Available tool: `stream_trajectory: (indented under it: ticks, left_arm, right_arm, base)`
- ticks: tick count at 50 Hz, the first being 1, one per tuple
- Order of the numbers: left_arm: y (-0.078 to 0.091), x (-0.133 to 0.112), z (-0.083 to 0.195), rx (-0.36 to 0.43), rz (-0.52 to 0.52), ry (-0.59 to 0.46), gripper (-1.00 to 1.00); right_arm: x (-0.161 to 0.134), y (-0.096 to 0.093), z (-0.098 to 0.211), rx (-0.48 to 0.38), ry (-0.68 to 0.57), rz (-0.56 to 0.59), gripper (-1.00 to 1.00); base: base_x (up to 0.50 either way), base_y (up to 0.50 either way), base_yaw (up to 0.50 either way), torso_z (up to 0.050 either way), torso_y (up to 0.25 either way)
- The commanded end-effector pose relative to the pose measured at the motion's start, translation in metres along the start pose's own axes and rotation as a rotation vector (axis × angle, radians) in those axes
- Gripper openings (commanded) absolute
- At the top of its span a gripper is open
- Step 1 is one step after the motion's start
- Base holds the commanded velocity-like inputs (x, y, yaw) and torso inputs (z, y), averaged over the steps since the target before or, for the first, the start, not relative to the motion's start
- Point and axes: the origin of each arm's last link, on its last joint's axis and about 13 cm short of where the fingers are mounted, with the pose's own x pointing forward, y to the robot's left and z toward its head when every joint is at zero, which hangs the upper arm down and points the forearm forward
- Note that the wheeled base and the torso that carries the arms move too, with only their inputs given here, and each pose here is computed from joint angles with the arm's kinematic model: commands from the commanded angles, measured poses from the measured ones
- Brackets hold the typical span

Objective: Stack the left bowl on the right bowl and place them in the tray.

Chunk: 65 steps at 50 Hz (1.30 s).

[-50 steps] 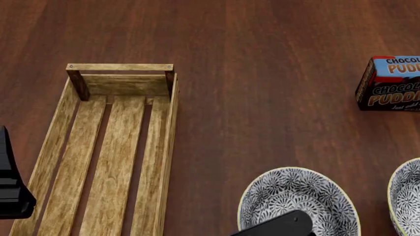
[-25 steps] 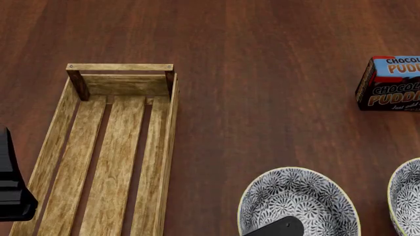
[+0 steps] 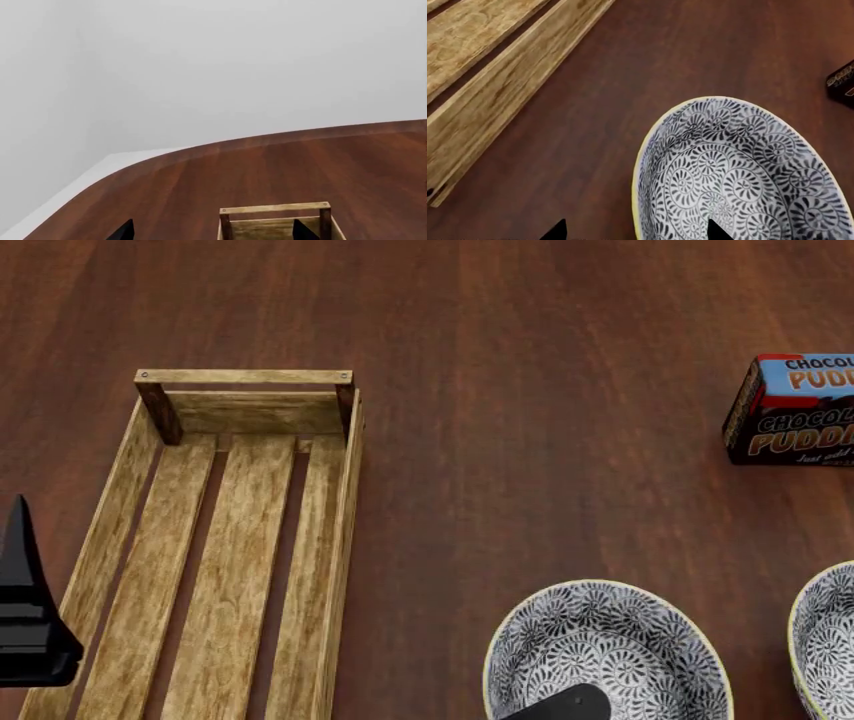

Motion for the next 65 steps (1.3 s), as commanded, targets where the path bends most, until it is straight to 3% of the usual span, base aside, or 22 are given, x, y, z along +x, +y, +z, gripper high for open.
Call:
stream_trajectory:
  ticks: [1,65]
  left_arm:
    - [-0.001,0.000,-0.001,0.000,-0.006,-0.001,1.00]
    - [-0.001,0.000,-0.002,-0.007,0.005,-0.011,1.00]
  right_arm:
    - [0.004,0.000,-0.003,-0.005,0.016,-0.001,1.00]
    - [0.021,0.001,-0.021,0.018,0.092,0.005,1.00]
  base:
    - [0.00,0.00,0.00,0.000,0.000]
    - [0.00,0.00,0.00,0.000,0.000]
